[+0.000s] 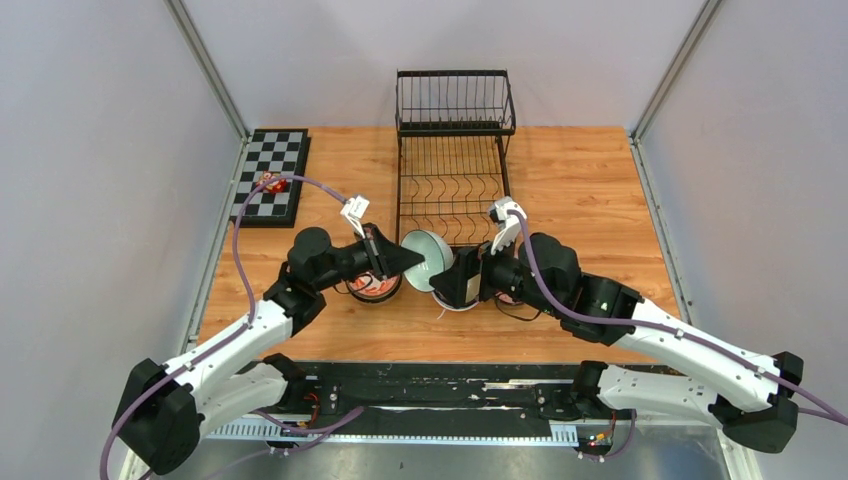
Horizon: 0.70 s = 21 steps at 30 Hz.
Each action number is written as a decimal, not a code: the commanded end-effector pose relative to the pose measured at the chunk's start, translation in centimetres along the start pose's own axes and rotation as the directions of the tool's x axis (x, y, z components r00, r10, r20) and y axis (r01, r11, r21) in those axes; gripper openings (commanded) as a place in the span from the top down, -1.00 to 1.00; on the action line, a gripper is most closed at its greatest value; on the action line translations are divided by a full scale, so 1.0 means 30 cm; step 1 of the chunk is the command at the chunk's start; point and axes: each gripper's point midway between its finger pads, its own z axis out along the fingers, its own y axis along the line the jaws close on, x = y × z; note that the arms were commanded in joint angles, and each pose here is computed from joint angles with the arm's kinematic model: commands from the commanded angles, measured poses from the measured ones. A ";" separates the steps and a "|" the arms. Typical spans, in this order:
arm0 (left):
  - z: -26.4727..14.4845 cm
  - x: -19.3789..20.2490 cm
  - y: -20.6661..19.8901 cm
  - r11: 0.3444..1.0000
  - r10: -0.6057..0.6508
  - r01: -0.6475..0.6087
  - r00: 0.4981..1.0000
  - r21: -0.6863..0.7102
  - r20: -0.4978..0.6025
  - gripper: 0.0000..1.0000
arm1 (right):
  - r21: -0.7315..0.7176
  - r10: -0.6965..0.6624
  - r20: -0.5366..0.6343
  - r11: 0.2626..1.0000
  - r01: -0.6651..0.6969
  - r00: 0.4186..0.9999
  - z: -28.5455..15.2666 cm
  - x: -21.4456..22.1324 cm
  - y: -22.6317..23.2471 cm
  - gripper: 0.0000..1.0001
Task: Load the bowls into the dish rack
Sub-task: Place the bowl in the dish rack.
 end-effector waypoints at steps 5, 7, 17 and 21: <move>-0.053 -0.122 -0.185 0.964 0.004 -0.046 0.987 0.261 0.160 1.00 | -0.126 0.089 0.083 0.989 -0.079 0.993 -0.006 -0.074 0.086 -1.00; -0.058 -0.128 -0.195 0.959 -0.001 -0.047 0.985 0.281 0.171 1.00 | -0.147 0.095 0.101 0.986 -0.080 0.990 -0.007 -0.091 0.100 -1.00; -0.065 -0.134 -0.225 0.943 -0.024 -0.037 0.984 0.332 0.177 1.00 | -0.205 0.103 0.144 0.976 -0.072 0.984 -0.006 -0.139 0.144 -1.00; -0.061 -0.132 -0.217 0.946 -0.025 -0.033 0.985 0.322 0.173 1.00 | -0.230 0.095 0.167 0.972 -0.055 0.981 -0.016 -0.166 0.164 -1.00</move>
